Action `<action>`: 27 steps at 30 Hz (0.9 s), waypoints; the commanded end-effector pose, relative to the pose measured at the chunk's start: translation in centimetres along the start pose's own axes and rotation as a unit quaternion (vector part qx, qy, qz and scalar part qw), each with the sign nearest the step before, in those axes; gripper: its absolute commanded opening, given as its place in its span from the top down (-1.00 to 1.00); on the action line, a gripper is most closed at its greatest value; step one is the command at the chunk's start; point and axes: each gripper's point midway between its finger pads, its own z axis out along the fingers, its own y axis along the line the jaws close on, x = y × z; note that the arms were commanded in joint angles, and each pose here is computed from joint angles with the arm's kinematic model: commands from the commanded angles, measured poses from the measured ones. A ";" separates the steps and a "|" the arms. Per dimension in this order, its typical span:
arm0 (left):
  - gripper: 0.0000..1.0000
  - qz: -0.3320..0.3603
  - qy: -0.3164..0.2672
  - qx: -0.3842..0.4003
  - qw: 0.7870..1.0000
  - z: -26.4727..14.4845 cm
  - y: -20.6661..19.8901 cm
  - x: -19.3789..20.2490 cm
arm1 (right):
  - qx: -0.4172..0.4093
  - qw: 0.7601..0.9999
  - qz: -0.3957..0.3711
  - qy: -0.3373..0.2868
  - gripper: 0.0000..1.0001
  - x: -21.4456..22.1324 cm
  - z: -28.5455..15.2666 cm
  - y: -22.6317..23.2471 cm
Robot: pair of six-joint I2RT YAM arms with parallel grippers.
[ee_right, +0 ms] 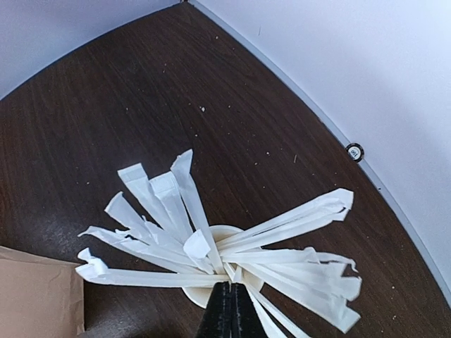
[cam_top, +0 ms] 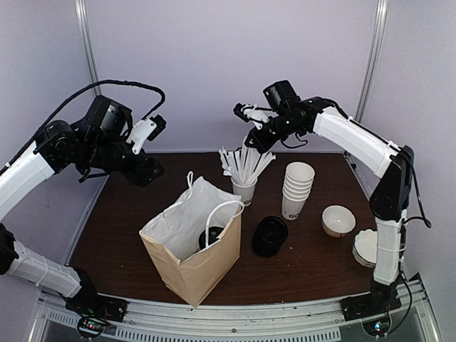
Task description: Pack the takeout coffee
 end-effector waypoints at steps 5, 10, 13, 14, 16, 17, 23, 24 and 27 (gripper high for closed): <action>-0.39 0.001 -0.013 0.010 1.000 1.3 -0.4 -1.0 | 0.005 0.997 -0.011 -0.078 1.00 -4.3 -7.2 0.8; -0.39 0.006 -0.014 -0.001 1.000 1.1 0.1 -1.4 | -0.018 0.990 -0.019 -0.142 1.00 -7.5 -13.3 2.4; -0.39 0.009 -0.015 -0.017 1.000 0.8 0.7 -1.5 | -0.044 0.983 -0.027 -0.177 1.00 -8.7 -17.1 3.9; -0.39 0.009 -0.016 -0.022 1.000 0.7 1.0 -1.6 | -0.058 0.981 -0.029 -0.185 1.00 -8.9 -18.2 4.6; -0.39 0.009 -0.015 -0.030 0.999 0.7 1.4 -1.6 | -0.086 0.975 -0.032 -0.202 1.00 -9.5 -20.2 5.9; -0.39 0.008 -0.015 -0.033 0.999 0.7 1.6 -1.6 | -0.102 0.971 -0.034 -0.213 1.00 -9.8 -21.3 6.5; -0.39 0.005 -0.011 -0.036 0.999 1.0 1.8 -1.5 | -0.188 0.947 -0.040 -0.256 1.00 -11.1 -26.1 9.9; -0.39 0.003 -0.010 -0.036 0.999 1.1 1.8 -1.5 | -0.204 0.943 -0.039 -0.262 1.00 -11.3 -26.6 10.5; -0.39 0.003 -0.010 -0.040 0.999 1.1 2.0 -1.5 | -0.264 0.926 -0.037 -0.268 1.00 -11.5 -27.8 12.6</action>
